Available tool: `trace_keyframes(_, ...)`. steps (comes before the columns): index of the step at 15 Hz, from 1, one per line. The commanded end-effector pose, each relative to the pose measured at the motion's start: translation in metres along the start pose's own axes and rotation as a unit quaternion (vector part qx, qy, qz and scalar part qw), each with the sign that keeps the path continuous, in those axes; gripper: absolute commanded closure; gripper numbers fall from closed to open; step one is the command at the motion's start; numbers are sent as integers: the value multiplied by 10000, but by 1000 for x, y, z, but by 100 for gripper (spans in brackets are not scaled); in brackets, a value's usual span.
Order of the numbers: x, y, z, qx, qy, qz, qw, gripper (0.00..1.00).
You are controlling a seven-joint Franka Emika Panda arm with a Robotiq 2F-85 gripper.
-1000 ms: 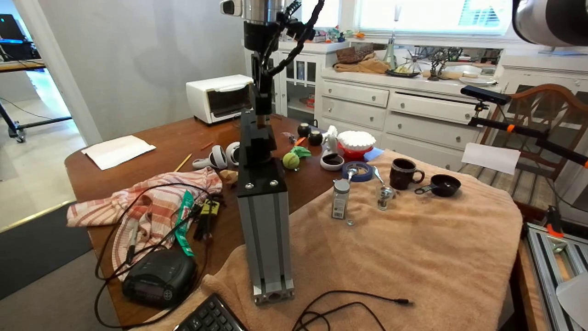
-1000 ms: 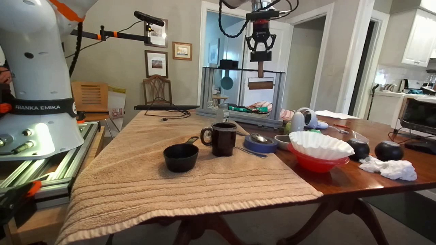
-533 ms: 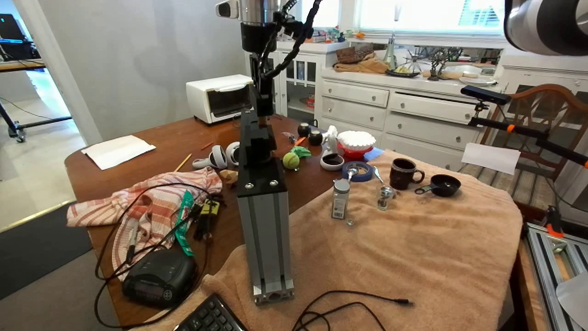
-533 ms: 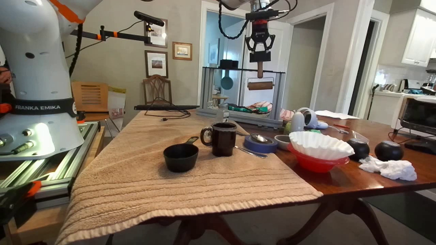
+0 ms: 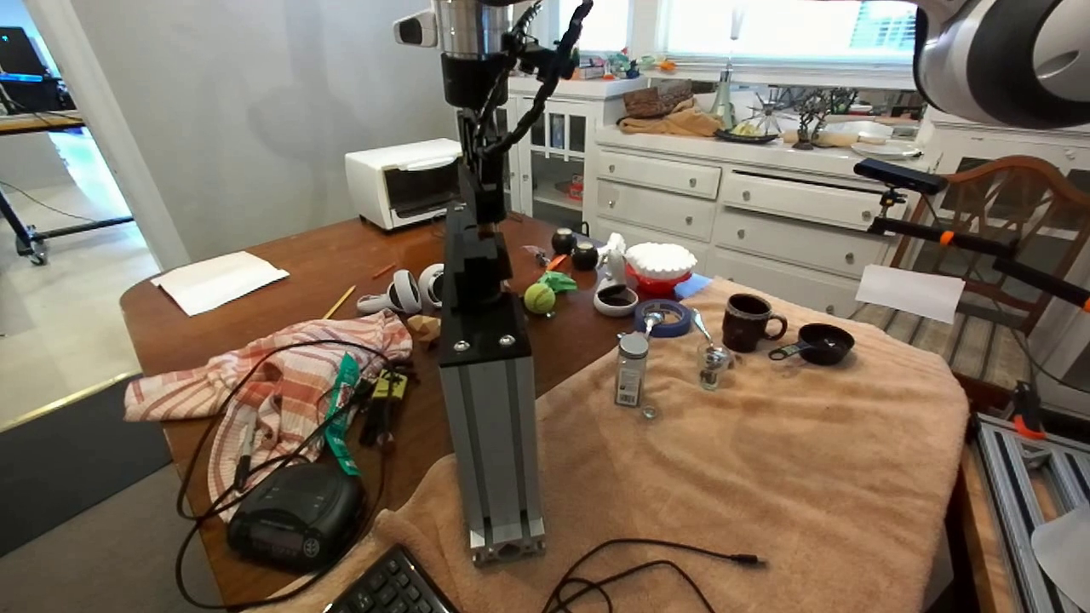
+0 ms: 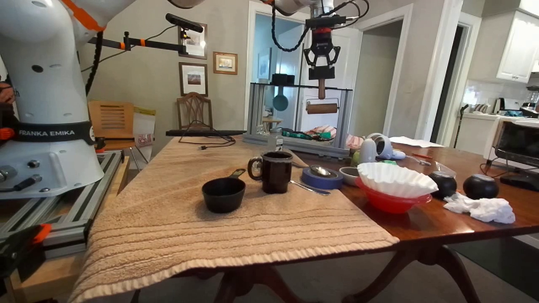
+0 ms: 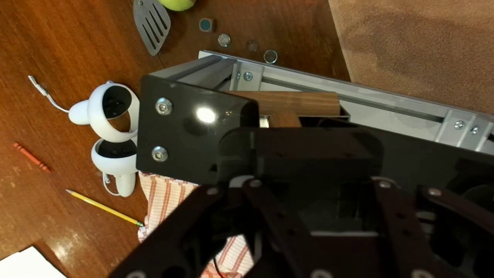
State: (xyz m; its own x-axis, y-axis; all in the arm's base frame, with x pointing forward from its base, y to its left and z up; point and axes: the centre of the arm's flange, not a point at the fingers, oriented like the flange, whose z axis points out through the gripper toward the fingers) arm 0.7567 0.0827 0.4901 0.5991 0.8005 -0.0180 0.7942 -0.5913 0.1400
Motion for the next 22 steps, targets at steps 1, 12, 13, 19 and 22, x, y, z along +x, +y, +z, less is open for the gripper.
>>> trace_keyframes(1,22,12,1,313,-15,-194,9993,78)
trace_keyframes(12,13,20,18,599,76,79,9981,78)
trace_keyframes(13,12,21,19,653,124,140,9977,78)
trace_keyframes(19,-2,31,18,929,505,319,9939,78)
trace_keyframes(22,-22,23,29,712,340,318,9964,53)
